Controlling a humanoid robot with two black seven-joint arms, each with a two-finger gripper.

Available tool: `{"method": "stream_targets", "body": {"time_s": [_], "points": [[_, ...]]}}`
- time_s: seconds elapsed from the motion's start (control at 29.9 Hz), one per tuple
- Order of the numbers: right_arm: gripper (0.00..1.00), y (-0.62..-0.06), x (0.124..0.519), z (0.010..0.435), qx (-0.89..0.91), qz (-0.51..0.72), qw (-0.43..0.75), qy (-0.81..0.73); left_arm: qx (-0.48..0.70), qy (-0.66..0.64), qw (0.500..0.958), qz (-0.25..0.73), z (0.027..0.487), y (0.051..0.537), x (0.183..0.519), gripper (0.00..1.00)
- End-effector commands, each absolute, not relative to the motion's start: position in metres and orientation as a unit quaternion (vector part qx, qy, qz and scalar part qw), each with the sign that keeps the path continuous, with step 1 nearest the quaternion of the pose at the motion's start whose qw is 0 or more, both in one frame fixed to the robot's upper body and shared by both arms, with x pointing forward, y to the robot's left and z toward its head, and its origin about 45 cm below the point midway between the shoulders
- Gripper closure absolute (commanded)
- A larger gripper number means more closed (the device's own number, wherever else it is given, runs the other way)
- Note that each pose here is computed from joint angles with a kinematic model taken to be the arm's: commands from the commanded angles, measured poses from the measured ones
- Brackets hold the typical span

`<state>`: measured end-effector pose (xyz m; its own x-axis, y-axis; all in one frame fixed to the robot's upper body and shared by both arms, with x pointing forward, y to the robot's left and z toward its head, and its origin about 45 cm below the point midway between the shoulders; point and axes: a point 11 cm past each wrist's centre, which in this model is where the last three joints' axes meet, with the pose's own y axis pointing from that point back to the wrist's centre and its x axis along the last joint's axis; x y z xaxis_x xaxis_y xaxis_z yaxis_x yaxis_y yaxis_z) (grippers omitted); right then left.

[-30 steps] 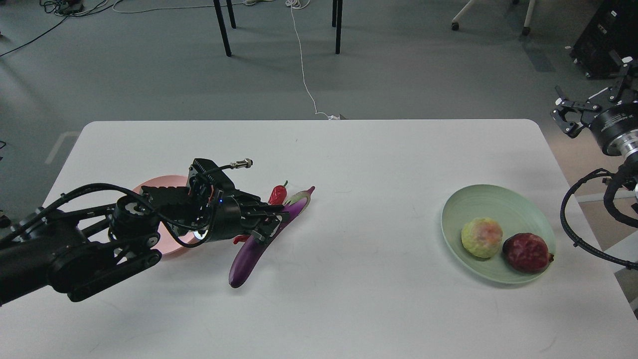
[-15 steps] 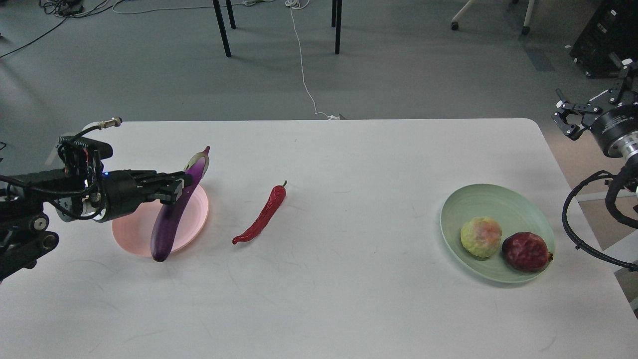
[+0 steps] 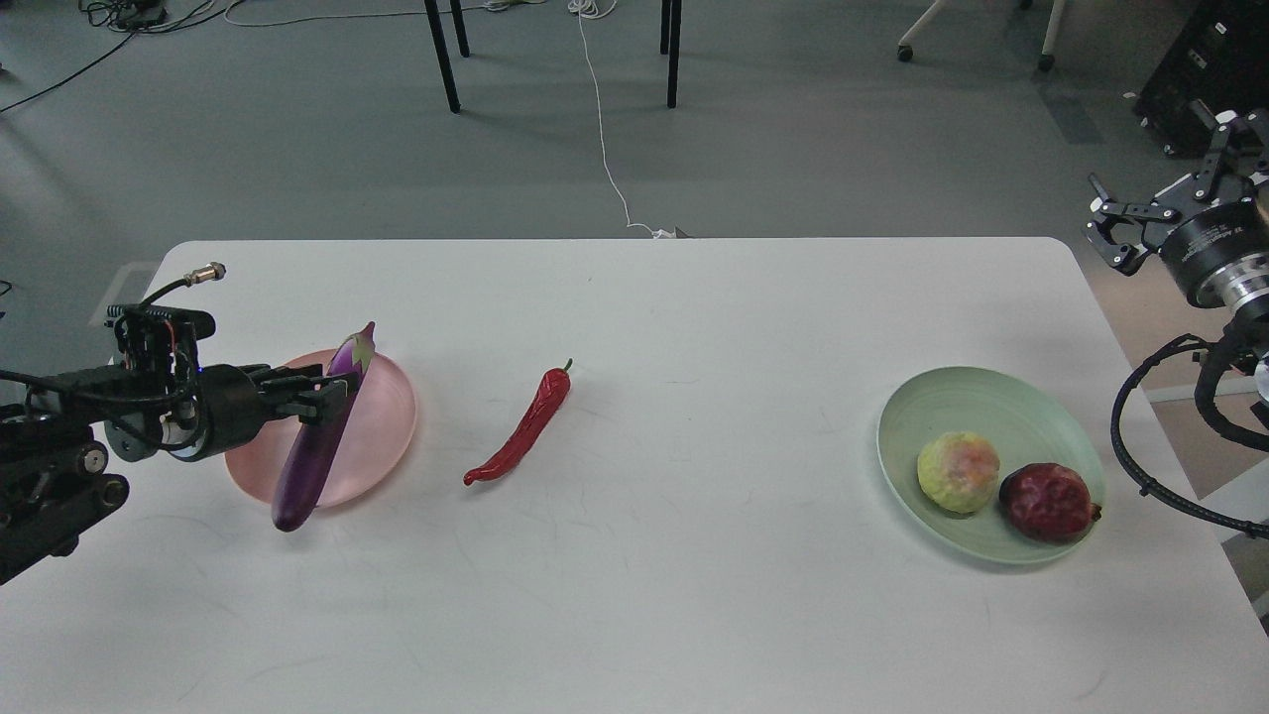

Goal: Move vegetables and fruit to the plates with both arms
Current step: 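Lower the eggplant onto the pink plate and release it, then reach the left gripper to the red chili pepper and grasp it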

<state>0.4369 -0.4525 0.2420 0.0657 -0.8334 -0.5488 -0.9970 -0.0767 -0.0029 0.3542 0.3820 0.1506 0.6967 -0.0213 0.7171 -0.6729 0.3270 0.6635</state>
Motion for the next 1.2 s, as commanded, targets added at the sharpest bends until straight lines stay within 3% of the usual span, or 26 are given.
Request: {"method": "stream_targets", "body": {"time_s": [0.0, 0.13, 0.37, 0.47, 0.6, 0.8, 1.17], "points": [[0.02, -0.448, 0.436, 0.24, -0.71, 0.209, 0.188, 0.645, 0.534, -0.331, 0.746, 0.221, 0.157, 0.379, 0.361, 0.46], [0.02, -0.445, 0.437, 0.24, -0.714, 0.209, 0.186, 0.642, 0.518, -0.363, 0.741, 0.225, 0.182, 0.362, 0.383, 0.44], [0.02, -0.442, 0.437, 0.24, -0.716, 0.21, 0.186, 0.64, 0.449, -0.427, 0.755, 0.214, 0.217, 0.268, 0.415, 0.45], [0.02, -0.442, 0.437, 0.24, -0.716, 0.21, 0.186, 0.64, 0.457, -0.427, 0.753, 0.206, 0.213, 0.234, 0.419, 0.46], [0.02, -0.445, 0.437, 0.241, -0.714, 0.208, 0.187, 0.641, 0.452, -0.43, 0.768, 0.145, 0.184, 0.192, 0.401, 0.49], [0.02, -0.45, 0.433, 0.239, -0.711, 0.209, 0.183, 0.646, 0.485, -0.472, 0.732, 0.074, 0.155, 0.194, 0.382, 0.52], [0.02, -0.449, 0.432, 0.236, -0.711, 0.211, 0.181, 0.645, 0.496, -0.442, 0.746, 0.05, 0.118, 0.201, 0.355, 0.55]]}}
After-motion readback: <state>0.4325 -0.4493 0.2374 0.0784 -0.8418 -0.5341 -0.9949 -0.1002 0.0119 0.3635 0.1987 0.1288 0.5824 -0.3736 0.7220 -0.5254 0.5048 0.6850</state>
